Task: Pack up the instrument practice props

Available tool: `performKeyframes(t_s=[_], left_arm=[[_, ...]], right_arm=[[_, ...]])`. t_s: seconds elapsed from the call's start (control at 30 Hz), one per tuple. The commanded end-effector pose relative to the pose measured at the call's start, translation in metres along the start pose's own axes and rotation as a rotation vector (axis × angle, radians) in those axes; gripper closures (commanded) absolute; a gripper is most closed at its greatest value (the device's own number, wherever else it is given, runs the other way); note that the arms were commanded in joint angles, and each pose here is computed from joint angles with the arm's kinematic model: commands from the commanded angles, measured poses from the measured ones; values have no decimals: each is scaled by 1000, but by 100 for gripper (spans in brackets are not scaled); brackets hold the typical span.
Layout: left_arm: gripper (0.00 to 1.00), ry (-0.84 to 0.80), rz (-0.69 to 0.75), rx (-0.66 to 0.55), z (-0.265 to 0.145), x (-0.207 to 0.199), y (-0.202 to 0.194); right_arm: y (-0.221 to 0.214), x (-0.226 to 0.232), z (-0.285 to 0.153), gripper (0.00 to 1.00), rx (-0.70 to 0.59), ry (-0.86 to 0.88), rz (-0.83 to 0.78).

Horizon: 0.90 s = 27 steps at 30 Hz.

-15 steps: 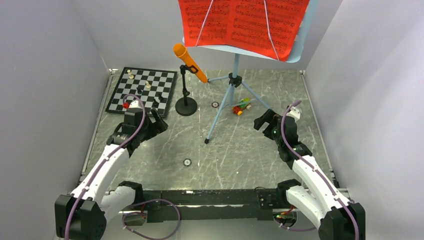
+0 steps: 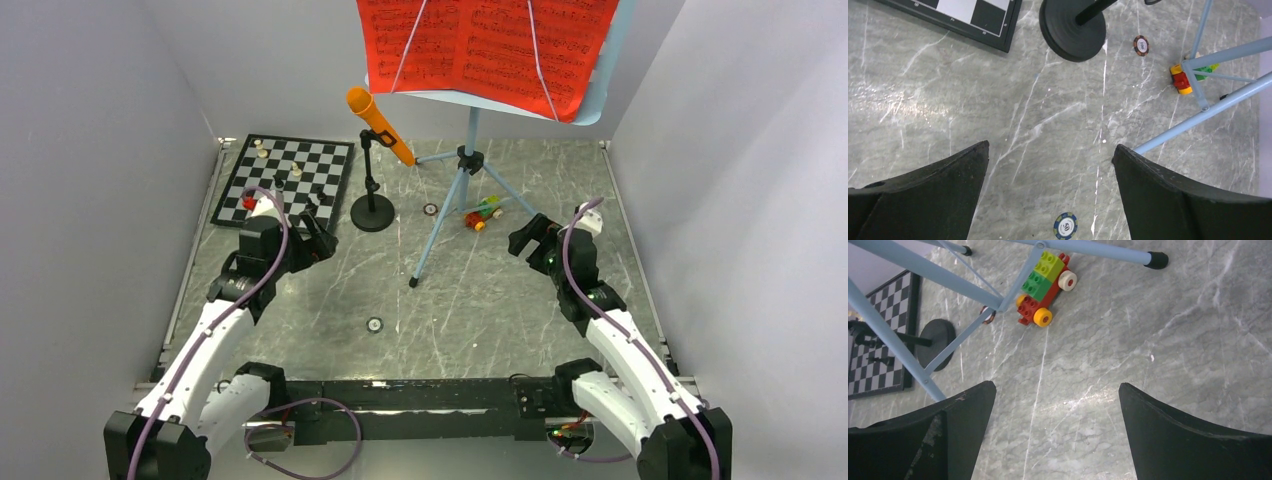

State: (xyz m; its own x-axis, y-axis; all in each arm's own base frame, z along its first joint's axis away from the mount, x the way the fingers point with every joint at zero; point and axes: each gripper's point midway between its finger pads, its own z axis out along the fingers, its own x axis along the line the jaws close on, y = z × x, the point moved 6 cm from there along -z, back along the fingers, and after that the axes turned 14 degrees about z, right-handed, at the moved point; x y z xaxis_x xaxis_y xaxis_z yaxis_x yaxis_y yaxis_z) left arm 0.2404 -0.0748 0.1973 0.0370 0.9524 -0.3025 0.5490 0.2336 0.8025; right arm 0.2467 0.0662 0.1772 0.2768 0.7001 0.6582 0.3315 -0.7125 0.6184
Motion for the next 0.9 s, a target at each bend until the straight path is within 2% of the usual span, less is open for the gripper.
performKeyframes(t_s=[0.0, 0.2, 0.33, 0.5, 0.57, 0.73, 0.87], left_arm=[[1, -86, 70, -117, -6, -11, 18], [1, -102, 258, -242, -14, -40, 37], [4, -95, 370, -305, 4, -52, 45], [5, -105, 461, -451, 31, -58, 61], [8, -123, 505, -492, 38, -65, 74], [24, -251, 509, -531, 55, -77, 107], [26, -314, 564, -567, 67, -83, 118]], right_arm=[[16, 25, -10, 1, -31, 130, -37], [7, 30, -11, 2, 4, 214, -40], [2, 30, -12, 2, 25, 235, -35], [2, 38, -19, 2, 41, 286, -52], [2, 38, -21, 2, 40, 294, -53], [-1, 35, -24, 2, 48, 296, -57], [-1, 34, -25, 2, 49, 292, -76]])
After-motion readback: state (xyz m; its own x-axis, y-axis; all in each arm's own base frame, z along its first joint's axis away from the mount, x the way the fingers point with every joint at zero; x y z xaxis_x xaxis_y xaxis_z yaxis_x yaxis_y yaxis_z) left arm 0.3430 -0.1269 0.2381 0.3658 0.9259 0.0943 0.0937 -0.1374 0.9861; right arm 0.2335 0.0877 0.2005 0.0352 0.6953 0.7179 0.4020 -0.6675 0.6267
